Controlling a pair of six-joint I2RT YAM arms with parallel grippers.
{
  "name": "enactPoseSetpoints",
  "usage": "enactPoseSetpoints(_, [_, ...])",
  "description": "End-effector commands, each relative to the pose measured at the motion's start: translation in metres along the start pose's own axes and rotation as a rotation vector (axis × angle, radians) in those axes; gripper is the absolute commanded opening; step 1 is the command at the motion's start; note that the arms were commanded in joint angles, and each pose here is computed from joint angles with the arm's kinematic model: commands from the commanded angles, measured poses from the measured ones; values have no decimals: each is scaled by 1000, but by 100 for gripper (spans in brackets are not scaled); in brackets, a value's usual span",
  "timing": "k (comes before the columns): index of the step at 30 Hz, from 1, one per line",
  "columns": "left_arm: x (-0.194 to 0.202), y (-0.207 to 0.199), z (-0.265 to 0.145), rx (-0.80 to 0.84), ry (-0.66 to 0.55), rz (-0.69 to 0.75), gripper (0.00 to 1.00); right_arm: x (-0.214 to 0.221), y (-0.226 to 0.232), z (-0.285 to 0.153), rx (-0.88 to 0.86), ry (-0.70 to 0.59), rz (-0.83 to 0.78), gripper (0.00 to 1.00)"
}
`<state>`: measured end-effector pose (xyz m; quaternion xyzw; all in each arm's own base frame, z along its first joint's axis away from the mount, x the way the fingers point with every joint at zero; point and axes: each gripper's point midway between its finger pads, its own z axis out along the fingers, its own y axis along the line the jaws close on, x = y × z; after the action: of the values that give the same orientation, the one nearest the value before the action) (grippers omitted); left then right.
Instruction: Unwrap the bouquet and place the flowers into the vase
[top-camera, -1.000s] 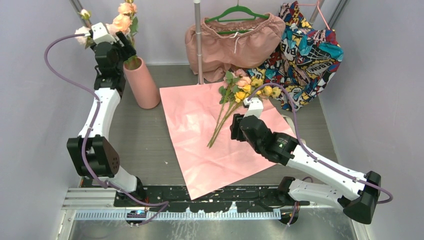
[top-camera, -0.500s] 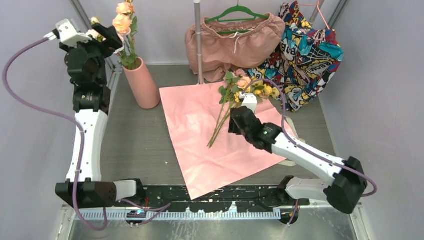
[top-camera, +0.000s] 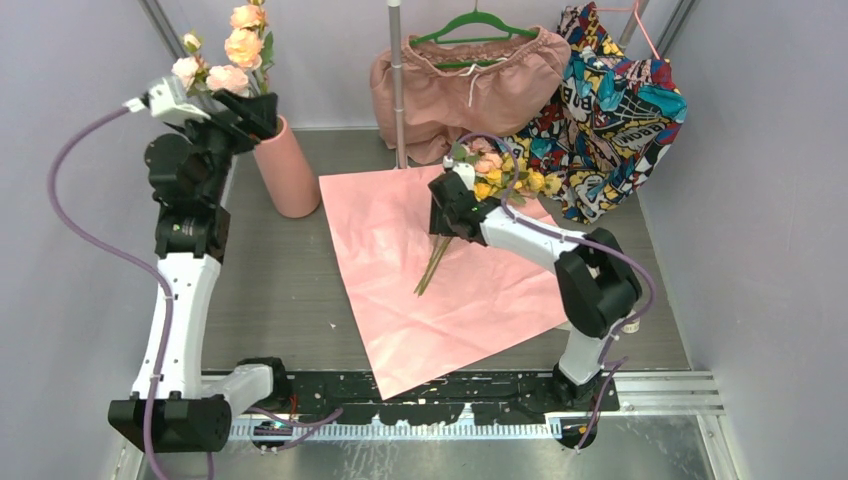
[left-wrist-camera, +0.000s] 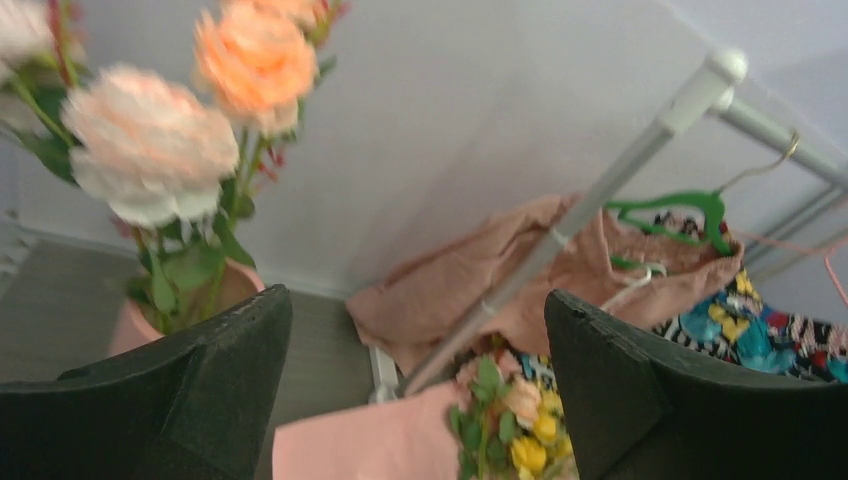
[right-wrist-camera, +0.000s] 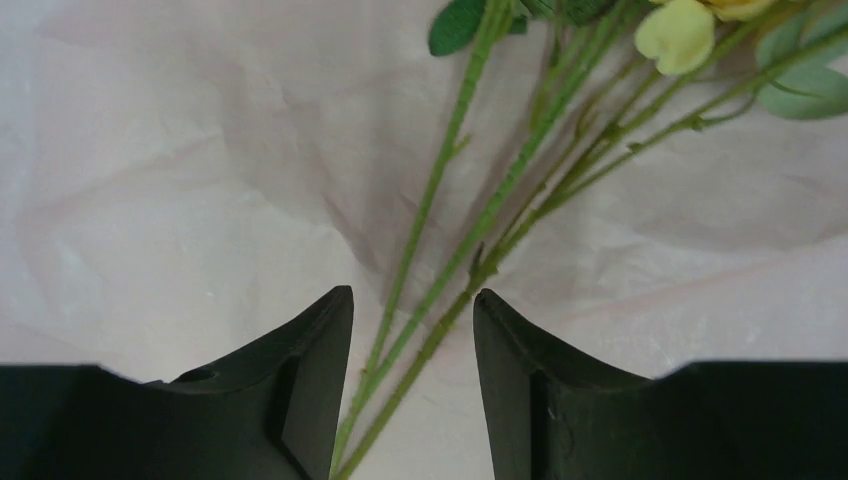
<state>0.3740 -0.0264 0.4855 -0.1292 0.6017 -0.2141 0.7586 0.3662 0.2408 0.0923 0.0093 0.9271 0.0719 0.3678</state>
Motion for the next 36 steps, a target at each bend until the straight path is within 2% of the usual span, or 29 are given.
enactPoseSetpoints(1, [54,-25,-17,132,144,-84,96,-40,30,11,-86,-54,33,53])
enactPoseSetpoints(7, [134,-46,-45,190,354,-60,96,-30,28,47,-65,7,37,53])
enactPoseSetpoints(14, [198,-63,-66,249,516,-24,96,-17,23,70,-55,54,35,51])
enactPoseSetpoints(18, [219,-51,-78,239,560,-4,96,-7,26,80,-67,84,48,36])
enactPoseSetpoints(22, [236,-45,-89,261,621,38,97,-7,30,79,-86,86,75,8])
enactPoseSetpoints(24, [241,-43,-90,262,651,56,97,-16,32,68,-102,67,81,1])
enactPoseSetpoints(28, [255,-42,-92,269,703,47,98,-38,43,30,-156,3,60,1])
enactPoseSetpoints(36, [274,-62,-91,347,778,-84,97,-61,77,-80,-257,-163,-33,1])
